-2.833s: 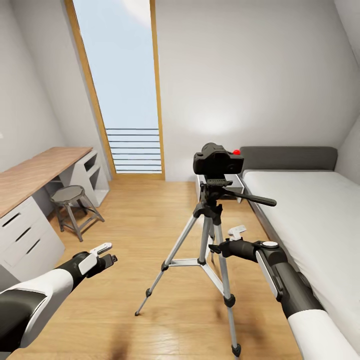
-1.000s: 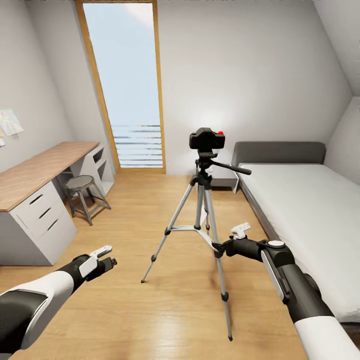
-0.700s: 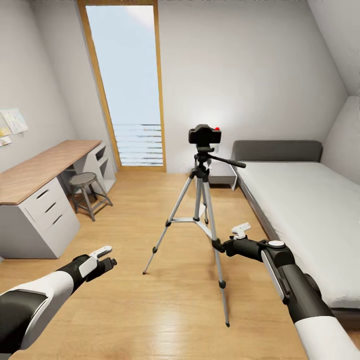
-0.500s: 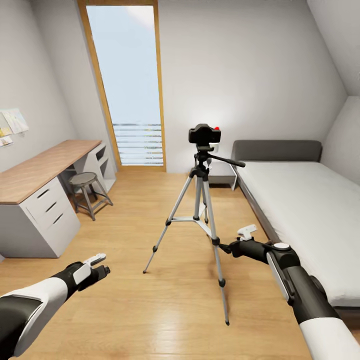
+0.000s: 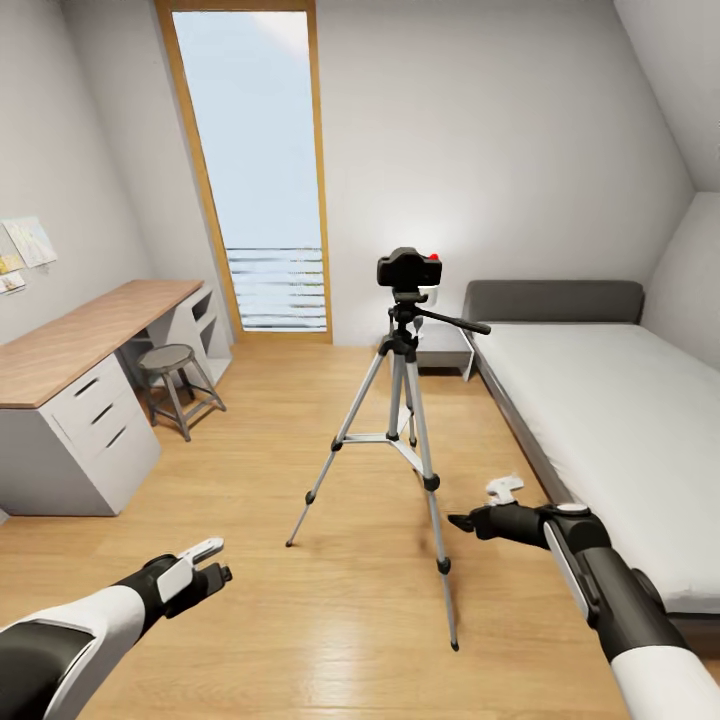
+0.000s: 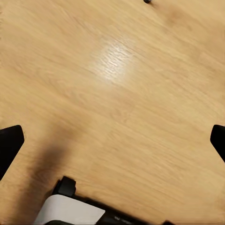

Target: Attach the digital camera to the camera tripod in the bedroom.

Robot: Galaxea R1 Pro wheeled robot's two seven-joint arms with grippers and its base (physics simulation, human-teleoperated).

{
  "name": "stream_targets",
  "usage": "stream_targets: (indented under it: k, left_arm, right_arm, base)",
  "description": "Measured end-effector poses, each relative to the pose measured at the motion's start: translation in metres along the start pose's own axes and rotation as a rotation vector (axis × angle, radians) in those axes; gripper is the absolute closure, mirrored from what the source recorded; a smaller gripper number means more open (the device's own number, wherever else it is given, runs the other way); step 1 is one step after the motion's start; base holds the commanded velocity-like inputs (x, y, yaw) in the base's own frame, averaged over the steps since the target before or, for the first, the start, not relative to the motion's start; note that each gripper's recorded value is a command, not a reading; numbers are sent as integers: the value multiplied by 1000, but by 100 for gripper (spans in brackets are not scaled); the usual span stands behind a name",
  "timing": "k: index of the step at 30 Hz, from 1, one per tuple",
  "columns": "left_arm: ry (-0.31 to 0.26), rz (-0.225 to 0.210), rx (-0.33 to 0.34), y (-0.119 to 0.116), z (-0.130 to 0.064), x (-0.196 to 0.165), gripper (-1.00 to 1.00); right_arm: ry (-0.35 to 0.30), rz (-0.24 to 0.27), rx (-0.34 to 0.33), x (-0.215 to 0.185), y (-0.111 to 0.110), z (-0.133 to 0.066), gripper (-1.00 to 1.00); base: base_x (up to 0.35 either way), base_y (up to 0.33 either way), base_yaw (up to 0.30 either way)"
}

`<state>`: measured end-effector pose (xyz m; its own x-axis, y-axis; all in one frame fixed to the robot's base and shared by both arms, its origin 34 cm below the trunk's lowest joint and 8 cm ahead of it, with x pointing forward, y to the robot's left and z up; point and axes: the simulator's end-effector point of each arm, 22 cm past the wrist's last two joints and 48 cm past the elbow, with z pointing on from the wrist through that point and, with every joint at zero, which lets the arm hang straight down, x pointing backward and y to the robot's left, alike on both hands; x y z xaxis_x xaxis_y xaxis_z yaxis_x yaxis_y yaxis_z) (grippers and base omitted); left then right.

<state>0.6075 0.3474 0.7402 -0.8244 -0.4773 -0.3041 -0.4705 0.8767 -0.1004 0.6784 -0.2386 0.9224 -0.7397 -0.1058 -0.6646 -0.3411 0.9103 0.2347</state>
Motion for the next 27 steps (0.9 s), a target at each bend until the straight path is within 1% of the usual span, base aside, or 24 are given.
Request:
stream_targets:
  k: [6, 10, 12, 22, 26, 27]
  left_arm:
    - [26, 5, -23, 14, 6, 22, -100]
    - [38, 11, -39, 25, 9, 34, -100]
    - [35, 10, -50, 33, 10, 38, -100]
    - [31, 9, -76, 52, 18, 66, -100]
    - [30, 7, -85, 59, 20, 77, -100]
    - [34, 9, -110, 78, 24, 105, -100]
  right_arm:
    - [62, 30, 38, 22, -23, -4, -100]
    - [68, 21, 64, 28, -39, -7, -100]
    - [74, 12, 84, 32, -47, -8, -100]
    - [96, -11, 185, 51, -93, -19, -100]
    - [117, -8, 206, 71, -100, -18, -100]
    - [-43, -128, 271, 72, -123, -9, -100]
  base:
    - [0, 0, 0]
    - [0, 0, 0]
    - [0, 0, 0]
    - [0, 0, 0]
    - [0, 0, 0]
    - [0, 0, 0]
